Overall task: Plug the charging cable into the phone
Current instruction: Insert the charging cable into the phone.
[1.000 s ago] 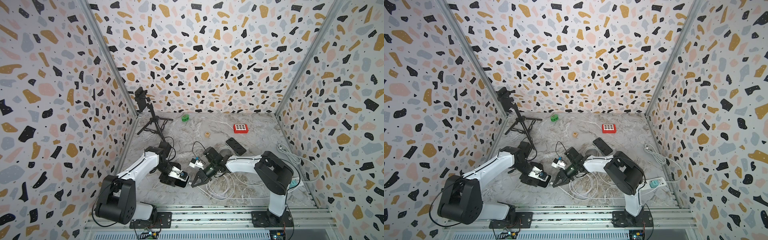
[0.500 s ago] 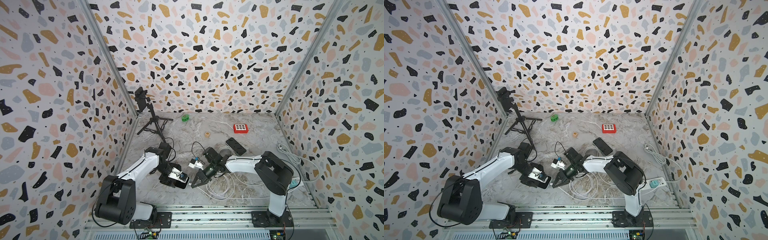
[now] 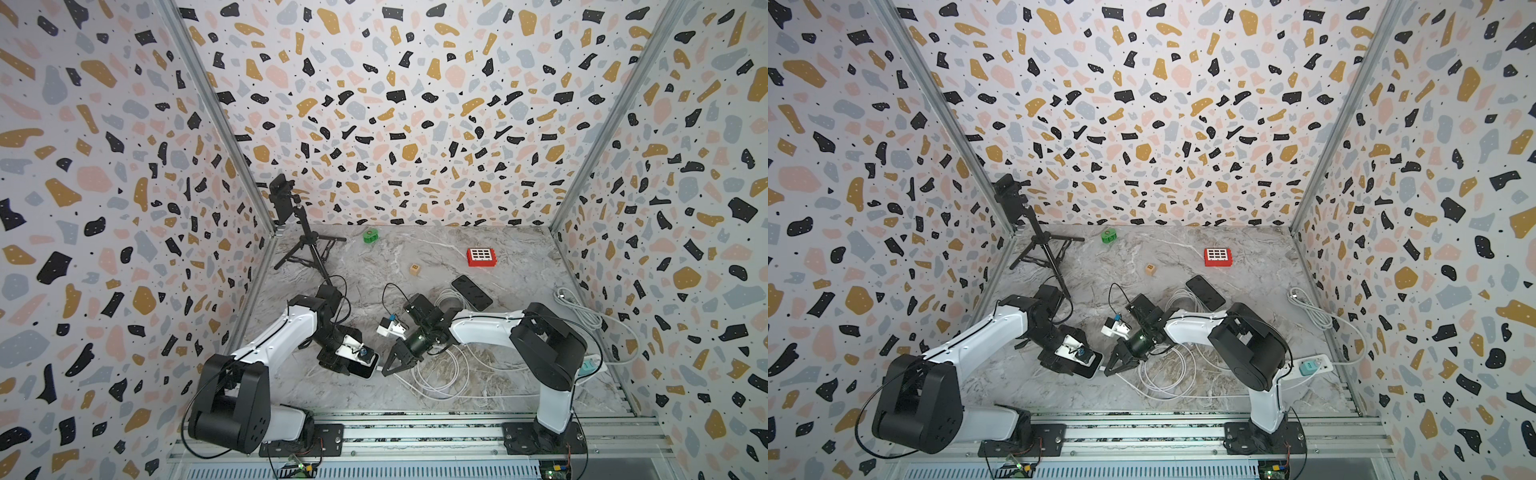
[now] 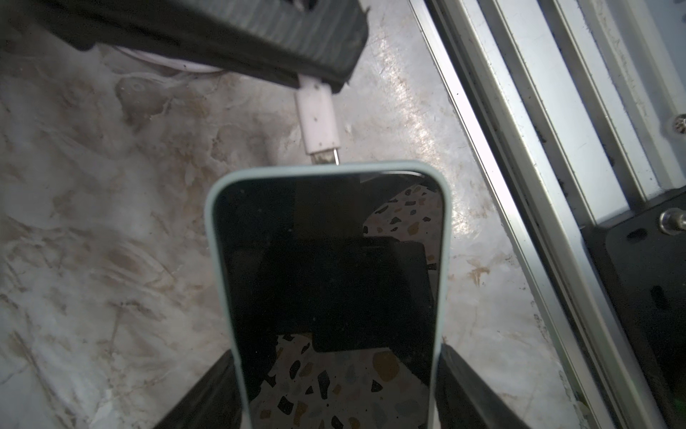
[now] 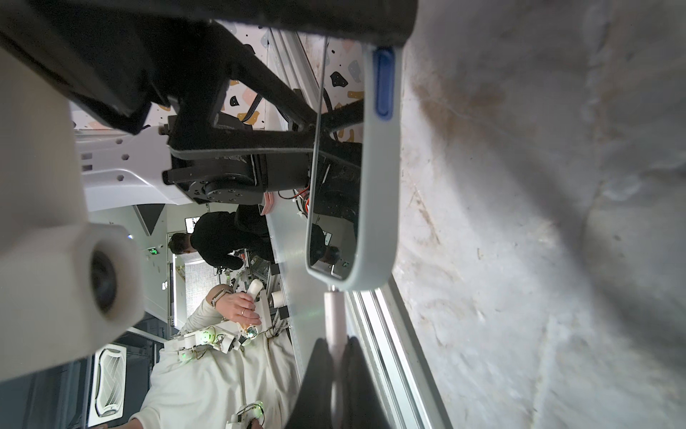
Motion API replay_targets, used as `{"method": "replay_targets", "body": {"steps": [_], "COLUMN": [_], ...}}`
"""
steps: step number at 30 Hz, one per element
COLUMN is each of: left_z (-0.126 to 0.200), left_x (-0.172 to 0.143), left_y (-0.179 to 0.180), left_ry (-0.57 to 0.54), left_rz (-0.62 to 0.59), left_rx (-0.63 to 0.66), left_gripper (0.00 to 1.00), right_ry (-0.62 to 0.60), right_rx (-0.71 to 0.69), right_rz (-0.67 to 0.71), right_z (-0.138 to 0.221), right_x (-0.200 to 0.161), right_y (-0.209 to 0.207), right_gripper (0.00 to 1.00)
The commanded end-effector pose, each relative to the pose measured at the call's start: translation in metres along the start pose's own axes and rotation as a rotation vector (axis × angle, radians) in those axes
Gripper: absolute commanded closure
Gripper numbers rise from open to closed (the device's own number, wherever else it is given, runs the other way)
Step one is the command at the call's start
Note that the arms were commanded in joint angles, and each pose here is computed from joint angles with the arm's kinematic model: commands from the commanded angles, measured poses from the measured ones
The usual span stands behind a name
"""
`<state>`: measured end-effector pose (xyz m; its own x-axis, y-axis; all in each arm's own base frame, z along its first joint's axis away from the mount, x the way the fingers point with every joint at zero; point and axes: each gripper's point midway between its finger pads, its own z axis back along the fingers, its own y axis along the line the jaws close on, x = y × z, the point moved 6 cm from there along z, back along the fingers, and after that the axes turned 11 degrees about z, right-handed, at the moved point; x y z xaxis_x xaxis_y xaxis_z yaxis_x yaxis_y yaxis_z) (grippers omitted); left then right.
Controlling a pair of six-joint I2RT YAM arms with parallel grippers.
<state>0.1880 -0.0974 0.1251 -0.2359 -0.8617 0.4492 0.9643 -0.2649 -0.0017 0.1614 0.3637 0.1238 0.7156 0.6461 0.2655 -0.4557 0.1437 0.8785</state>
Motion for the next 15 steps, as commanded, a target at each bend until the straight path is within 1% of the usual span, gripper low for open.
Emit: {"method": "replay_targets", "body": {"steps": [1, 7, 15], "left_z": [0.004, 0.001, 0.007], "left_x": [0.016, 0.016, 0.024], "left_y": [-0.007, -0.003, 0.000], "left_ry": [-0.113, -0.126, -0.167], "left_rz": [0.053, 0.088, 0.080], "left_rx": [-0.025, -0.023, -0.012], "left_gripper": [0.29, 0.29, 0.29], "right_ry": [-0.092, -0.154, -0.148], "right_rx": [-0.043, -0.016, -0.012], "right_rz": [0.068, 0.083, 0.058], "right_z": [0.007, 0.006, -0.001], "right_x": [0.025, 0.034, 0.036], "right_y": [0.006, 0.006, -0.006], "right_gripper": [1.00, 1.00, 1.00]}}
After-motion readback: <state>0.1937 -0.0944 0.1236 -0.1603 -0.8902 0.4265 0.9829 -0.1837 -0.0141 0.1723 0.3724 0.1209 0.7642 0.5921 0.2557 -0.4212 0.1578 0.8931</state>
